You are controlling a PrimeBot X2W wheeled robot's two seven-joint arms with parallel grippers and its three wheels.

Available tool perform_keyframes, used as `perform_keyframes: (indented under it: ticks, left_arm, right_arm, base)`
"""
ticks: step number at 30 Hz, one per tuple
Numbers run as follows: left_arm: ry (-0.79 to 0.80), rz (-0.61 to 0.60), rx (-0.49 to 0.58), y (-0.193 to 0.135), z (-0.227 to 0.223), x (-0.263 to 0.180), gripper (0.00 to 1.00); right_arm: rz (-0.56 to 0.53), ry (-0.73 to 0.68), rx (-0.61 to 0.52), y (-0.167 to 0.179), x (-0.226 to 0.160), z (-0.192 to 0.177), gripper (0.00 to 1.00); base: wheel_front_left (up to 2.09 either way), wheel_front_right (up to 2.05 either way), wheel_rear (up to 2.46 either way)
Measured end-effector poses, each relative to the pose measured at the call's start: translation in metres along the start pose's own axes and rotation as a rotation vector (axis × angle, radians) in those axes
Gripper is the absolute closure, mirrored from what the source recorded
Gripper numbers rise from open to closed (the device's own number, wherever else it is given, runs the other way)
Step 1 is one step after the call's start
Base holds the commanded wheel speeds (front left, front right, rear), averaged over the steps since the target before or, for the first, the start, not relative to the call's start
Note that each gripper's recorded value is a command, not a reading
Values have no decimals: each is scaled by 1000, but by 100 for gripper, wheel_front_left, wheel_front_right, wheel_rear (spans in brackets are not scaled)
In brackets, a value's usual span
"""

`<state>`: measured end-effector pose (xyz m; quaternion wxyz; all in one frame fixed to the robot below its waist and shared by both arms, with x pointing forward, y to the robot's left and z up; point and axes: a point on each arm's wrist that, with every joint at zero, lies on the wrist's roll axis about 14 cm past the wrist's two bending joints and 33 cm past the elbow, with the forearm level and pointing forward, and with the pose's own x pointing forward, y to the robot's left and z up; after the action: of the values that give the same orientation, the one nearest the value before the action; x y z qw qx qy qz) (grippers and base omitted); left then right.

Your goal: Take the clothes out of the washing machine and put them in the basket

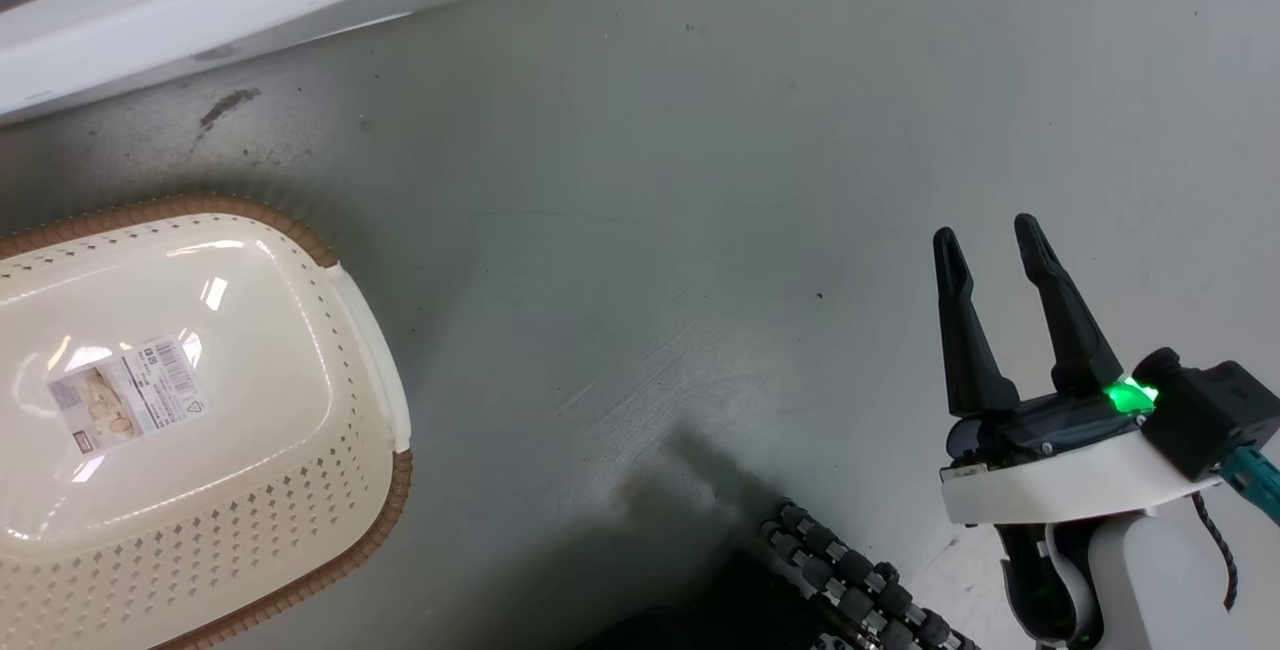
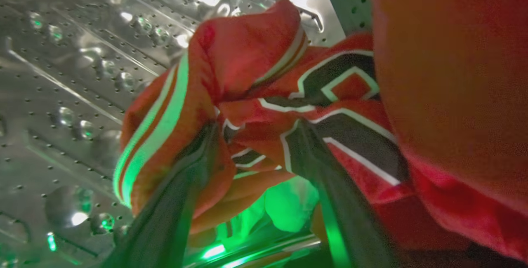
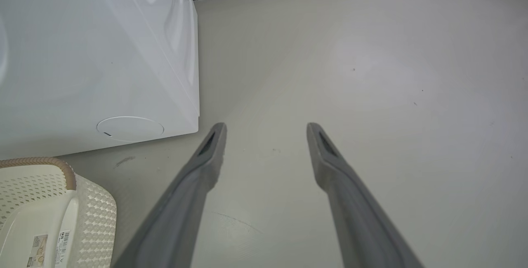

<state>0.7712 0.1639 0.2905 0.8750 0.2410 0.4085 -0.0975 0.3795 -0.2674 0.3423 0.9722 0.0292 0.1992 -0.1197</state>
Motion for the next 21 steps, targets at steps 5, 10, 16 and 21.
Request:
perform_keyframes:
  ticks: [5, 10, 16, 21]
  left_arm:
    - [28, -15, -12, -3, -10, 2, 35]
    - [-9, -17, -14, -9, -6, 0, 100]
    - [-115, 3, -18, -6, 12, -11, 100]
    - [-295, 12, -50, -5, 44, -36, 100]
  right_arm:
    - [-1, 2, 3, 0, 2, -2, 0]
    - [3, 3, 7, 2, 4, -2, 0]
    - [10, -24, 2, 2, 9, 6, 0]
    - [6, -66, -14, -2, 10, 20, 0]
  base:
    - [0, 0, 0]
    - [0, 0, 0]
    - [0, 0, 0]
    - [0, 0, 0]
